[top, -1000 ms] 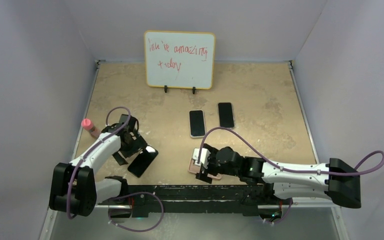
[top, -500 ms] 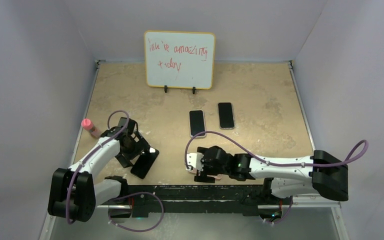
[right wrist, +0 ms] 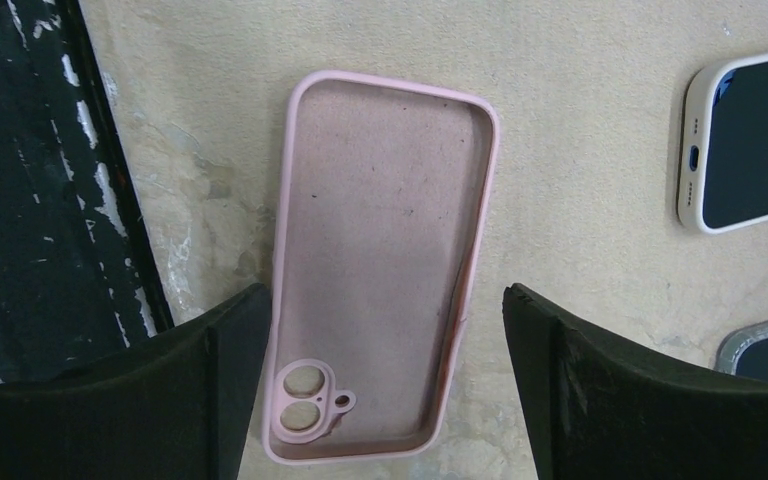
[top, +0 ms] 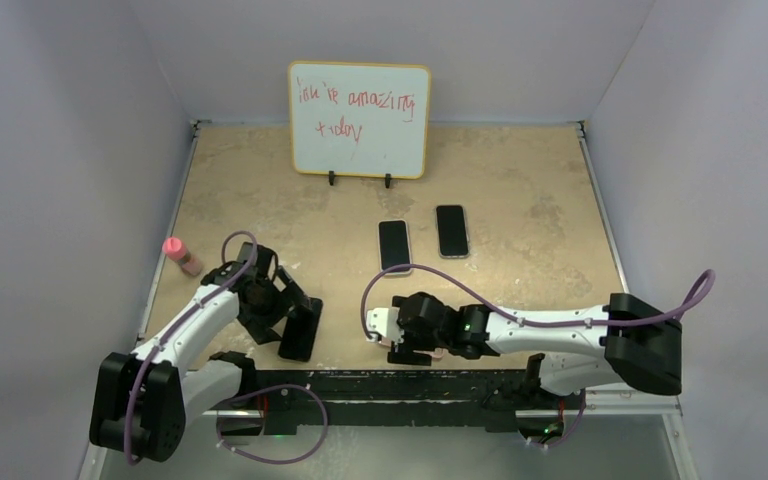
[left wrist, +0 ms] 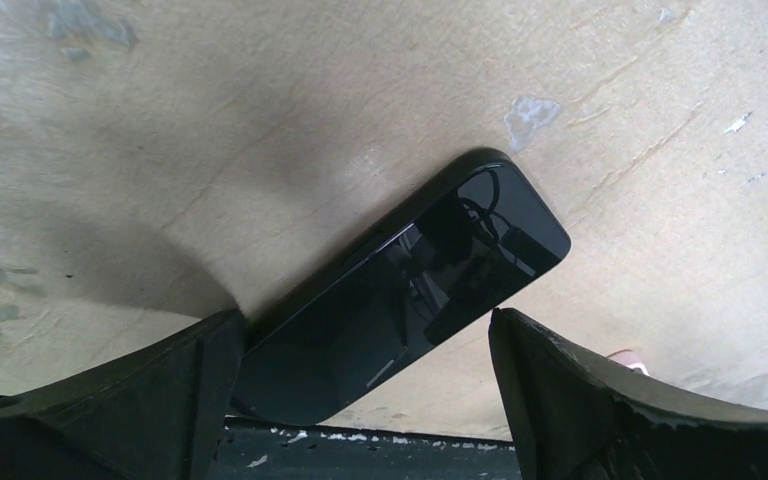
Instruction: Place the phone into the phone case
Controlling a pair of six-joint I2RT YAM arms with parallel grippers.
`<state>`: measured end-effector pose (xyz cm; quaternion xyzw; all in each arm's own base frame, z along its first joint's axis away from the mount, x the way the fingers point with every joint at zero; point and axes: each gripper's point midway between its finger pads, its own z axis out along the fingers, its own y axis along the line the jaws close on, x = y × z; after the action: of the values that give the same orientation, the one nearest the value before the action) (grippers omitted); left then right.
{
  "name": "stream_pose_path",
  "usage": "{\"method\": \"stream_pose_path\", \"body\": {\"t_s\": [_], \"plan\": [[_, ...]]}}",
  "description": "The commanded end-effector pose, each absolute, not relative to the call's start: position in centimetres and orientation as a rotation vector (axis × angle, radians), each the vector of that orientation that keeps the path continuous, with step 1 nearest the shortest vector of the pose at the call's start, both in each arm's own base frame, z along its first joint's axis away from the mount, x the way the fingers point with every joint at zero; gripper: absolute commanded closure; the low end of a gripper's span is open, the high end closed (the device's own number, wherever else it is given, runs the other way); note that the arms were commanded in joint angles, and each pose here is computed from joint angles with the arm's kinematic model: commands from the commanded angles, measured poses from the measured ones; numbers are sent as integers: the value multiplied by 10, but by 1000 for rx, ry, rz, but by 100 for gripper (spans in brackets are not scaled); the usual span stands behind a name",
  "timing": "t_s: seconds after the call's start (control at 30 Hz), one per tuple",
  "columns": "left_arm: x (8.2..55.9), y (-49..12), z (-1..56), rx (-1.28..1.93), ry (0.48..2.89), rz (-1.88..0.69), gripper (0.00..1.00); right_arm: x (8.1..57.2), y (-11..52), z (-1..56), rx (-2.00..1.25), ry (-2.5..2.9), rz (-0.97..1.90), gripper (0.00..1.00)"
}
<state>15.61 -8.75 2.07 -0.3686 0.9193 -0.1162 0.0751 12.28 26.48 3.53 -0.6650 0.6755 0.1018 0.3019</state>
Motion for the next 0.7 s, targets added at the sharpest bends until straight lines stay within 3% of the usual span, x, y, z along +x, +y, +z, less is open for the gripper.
{"method": "stream_pose_path", "body": {"t_s": [0.0,0.5,0.67], "plan": [[154,-98,25,-1131,2751,-423,3,135,268,42,-1732,1774,196,15],[138,-110,28,-1097,2794,-440,2,154,259,51,-1727,1693,67,18],[130,-119,30,-1064,2821,-448,2,154,252,52,-1753,1703,36,13]]}}
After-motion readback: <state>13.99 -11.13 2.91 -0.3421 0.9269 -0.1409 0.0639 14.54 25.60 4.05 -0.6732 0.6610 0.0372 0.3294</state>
